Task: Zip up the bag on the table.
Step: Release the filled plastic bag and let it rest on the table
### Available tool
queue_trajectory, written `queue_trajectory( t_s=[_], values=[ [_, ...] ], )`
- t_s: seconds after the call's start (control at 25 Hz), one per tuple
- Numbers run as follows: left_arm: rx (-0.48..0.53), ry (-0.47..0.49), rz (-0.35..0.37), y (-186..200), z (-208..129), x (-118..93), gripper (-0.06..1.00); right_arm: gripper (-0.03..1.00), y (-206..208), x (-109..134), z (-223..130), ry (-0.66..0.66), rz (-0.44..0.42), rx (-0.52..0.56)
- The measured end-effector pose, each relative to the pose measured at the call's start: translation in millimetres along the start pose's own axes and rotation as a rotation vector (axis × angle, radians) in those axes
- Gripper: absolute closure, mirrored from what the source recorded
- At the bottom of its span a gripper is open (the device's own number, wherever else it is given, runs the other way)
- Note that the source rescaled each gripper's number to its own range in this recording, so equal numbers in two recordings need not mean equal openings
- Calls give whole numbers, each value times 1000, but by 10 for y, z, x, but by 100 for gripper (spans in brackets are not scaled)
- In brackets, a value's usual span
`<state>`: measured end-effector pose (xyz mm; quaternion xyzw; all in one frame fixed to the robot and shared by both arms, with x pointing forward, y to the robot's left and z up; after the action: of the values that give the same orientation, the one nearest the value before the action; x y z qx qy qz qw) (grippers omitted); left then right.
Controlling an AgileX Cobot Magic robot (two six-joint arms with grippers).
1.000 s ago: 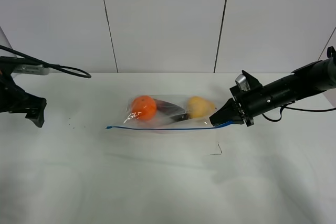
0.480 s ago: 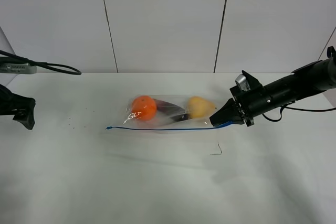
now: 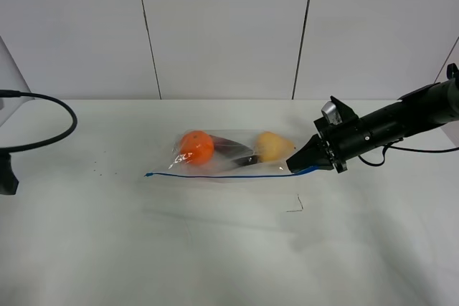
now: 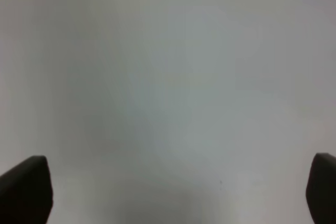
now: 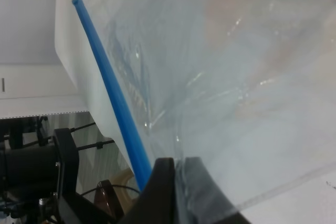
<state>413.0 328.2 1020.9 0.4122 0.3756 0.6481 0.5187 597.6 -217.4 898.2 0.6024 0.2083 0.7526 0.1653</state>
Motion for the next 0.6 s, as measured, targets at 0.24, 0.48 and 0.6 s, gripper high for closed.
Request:
queue_trajectory(
  t_s=[0.24, 0.48, 0.6],
  values=[
    [-163, 52, -37, 327, -386, 22, -6, 97, 0, 1, 1, 0, 0, -1],
    [-286, 61, -50, 625, -732, 61, -6, 97, 0, 1, 1, 0, 0, -1],
    [-332, 55, -64, 718, -881, 62, -6, 97, 0, 1, 1, 0, 0, -1]
  ],
)
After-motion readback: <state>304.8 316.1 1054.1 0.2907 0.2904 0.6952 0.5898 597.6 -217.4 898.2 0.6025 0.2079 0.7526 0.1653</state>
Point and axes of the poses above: a point on each arm's last joint axis where the gripper is mounted, y pointing back along that axis away from the gripper, x along the wrist's bending axis when the last joint is at zero, z = x × y, the point moved 2 cm from there along -y, pointing out along that axis toward the gripper, and after that the axes turned 1 degree about -y, right-handed, at the moved point
